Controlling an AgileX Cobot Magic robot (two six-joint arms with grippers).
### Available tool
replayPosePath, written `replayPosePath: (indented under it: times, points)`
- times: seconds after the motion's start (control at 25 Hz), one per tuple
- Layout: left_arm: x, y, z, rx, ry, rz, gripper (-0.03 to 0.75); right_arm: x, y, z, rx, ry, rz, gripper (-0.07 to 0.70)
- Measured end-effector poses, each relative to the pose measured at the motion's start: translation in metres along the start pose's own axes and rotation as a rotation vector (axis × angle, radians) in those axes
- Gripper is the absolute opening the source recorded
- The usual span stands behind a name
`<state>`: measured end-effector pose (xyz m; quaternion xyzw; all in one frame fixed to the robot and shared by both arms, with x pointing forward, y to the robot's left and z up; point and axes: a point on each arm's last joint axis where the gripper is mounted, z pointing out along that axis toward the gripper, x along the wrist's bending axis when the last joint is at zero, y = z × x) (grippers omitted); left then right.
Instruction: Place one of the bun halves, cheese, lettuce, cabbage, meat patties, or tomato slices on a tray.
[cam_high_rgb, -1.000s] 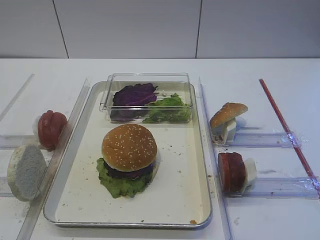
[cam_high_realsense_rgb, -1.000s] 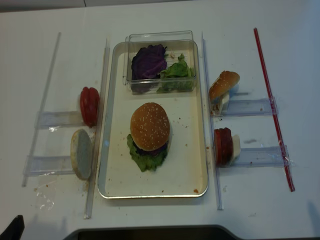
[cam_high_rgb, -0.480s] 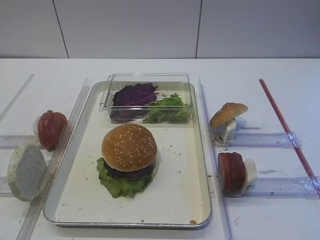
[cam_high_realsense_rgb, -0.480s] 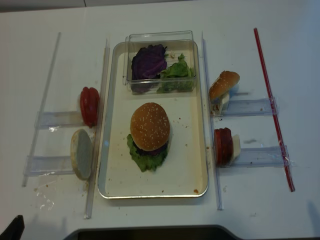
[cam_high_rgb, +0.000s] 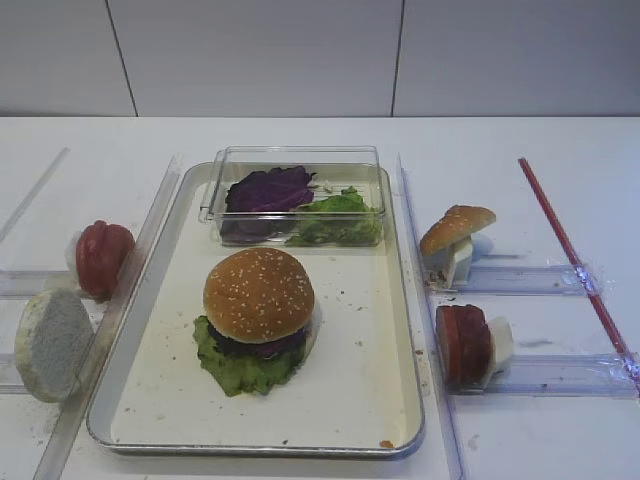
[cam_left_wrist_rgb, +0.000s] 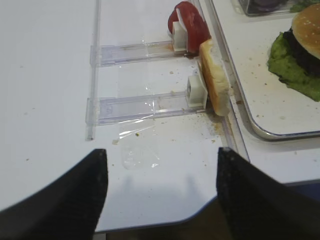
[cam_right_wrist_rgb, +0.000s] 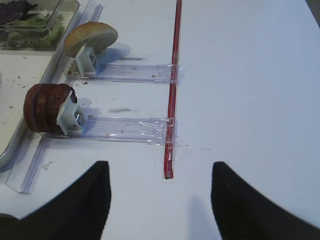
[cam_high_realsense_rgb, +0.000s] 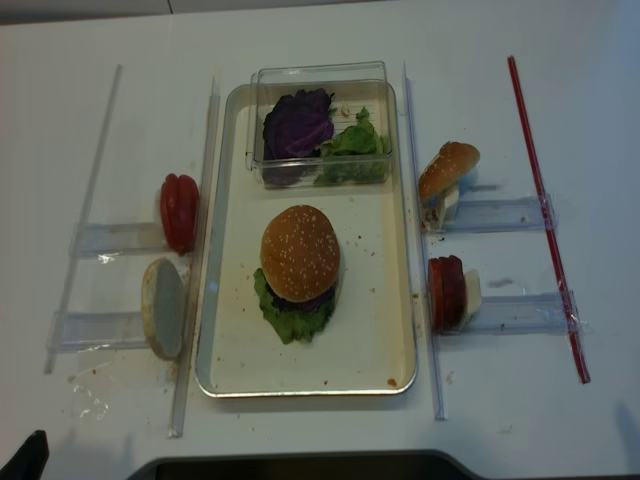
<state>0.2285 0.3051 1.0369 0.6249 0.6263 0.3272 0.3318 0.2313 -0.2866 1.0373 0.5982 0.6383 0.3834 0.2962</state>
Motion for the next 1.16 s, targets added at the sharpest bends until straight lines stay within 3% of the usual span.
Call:
replayPosePath:
  times: [1.16]
  points:
    - [0.0000, 0.0000, 0.0000, 0.000, 0.000, 0.000, 0.428, 0.0000, -0.0001, 0.0002, 0.001, 0.000, 0.002, 0.457]
